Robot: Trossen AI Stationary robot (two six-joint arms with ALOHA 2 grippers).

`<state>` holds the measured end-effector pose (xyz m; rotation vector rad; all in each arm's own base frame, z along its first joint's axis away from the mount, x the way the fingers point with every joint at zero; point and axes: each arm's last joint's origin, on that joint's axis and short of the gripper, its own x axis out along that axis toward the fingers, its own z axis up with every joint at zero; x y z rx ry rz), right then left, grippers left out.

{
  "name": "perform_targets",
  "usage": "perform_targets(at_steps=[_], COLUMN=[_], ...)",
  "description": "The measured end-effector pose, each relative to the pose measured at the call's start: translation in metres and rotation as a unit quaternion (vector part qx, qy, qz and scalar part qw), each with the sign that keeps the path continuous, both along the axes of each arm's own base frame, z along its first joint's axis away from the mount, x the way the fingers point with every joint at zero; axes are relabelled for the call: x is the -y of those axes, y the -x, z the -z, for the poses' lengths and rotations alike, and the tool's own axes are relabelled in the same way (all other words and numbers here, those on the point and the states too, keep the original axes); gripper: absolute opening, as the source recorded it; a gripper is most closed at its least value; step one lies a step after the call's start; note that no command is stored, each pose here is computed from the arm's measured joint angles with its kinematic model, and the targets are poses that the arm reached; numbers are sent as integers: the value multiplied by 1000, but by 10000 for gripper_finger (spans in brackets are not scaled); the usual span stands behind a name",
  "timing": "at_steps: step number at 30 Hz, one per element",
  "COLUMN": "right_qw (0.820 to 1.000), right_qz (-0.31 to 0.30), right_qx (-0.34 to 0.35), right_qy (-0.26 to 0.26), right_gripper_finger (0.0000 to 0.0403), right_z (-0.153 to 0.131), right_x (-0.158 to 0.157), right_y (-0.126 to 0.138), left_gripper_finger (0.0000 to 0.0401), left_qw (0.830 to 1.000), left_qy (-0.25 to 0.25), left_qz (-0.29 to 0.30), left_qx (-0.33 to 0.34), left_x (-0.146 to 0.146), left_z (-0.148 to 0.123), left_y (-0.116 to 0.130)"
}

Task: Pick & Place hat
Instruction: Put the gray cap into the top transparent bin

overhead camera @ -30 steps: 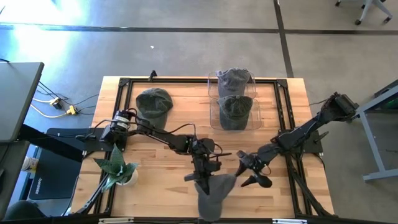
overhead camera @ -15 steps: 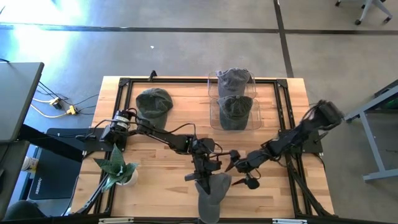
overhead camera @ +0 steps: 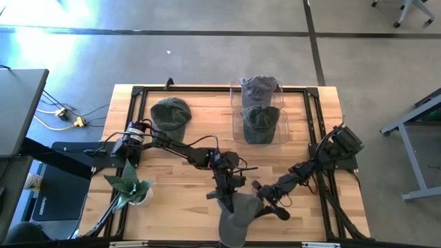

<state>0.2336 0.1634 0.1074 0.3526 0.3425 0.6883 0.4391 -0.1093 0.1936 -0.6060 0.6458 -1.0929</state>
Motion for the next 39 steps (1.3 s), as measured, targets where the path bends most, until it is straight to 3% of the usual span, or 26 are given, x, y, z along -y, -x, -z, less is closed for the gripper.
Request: perform_targets(at_steps=[2,4,8,11,19,23,26,30,39], right_qw=[999,997,992,986,982,985,986,987,984], right_qz=[-33,-64,-89,-115,-144,-129,-124,-109,-93], right_qx=[-4,4,-12,-18,-42,-56,-61,-64,-91], right_qy=[-27,-44,-93,-116,-113,-97,-94,-95,-122], right_gripper_finger=[58,17,30,11,6,9,7,5,6], right_z=[-8,-18,-37,-50,-69,-67,-65,-65,-65], right_x=[-5,-9,-7,-2,6,8,9,11,10], right_y=[4,8,11,12,20,20,19,18,18], left_gripper_finger=[0,0,5,29,187,223,214,174,11], left_qw=[1000,1000,1000,1000,999,994,991,988,990], left_qy=[0,0,8,10,-1,-23,-56,-103,-120], left_qz=[-4,-7,-18,-14,12,24,6,-13,-4], left_qx=[-3,-3,-22,-7,52,105,119,112,75], left_x=[-3,-6,-8,-5,-1,6,13,17,20], left_z=[0,0,0,-2,-4,-4,1,10,17], left_y=[-1,-1,-2,-2,-1,1,2,5,9])
